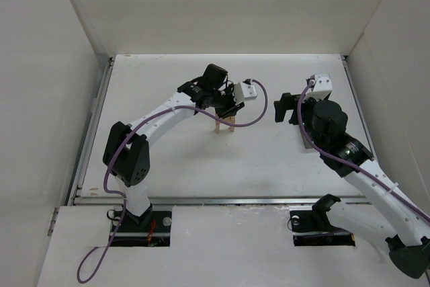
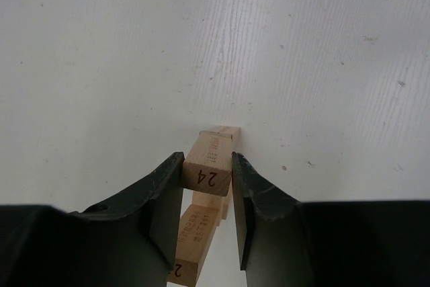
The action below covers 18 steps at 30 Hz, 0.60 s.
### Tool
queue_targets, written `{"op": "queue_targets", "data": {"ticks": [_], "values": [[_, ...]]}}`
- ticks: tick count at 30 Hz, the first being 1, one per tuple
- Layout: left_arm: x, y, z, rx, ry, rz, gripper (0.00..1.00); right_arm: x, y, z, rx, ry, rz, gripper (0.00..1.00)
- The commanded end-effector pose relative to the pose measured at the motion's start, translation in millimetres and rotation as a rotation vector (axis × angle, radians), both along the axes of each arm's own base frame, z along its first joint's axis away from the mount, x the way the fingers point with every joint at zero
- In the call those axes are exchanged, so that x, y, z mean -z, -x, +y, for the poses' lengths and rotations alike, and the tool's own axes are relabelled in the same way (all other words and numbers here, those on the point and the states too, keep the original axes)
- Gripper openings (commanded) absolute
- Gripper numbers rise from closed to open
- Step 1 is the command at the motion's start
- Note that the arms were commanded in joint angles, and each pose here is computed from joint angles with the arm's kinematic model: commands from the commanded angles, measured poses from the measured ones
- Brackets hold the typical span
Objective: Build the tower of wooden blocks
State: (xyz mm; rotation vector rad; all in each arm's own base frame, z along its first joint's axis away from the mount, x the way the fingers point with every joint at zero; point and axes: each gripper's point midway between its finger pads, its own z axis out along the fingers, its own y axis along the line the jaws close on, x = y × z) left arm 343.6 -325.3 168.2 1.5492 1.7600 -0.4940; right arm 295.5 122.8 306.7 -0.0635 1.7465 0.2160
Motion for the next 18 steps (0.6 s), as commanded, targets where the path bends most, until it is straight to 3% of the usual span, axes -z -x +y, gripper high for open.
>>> {"op": "queue_targets", "data": {"ticks": [1,18], "values": [[-21.9,-0.1,-4.0,0.007,0.046,-0.043,0.0,-11.2,-0.2,-0.7,-0.003,-0.022,-0.045,0.99],[-13.6,-0.2,-2.4,-0.006,0.033,-0.026,0.0,-6.9,-0.3,-0.7,-0.003,-0.017,-0.037,0.99]]}}
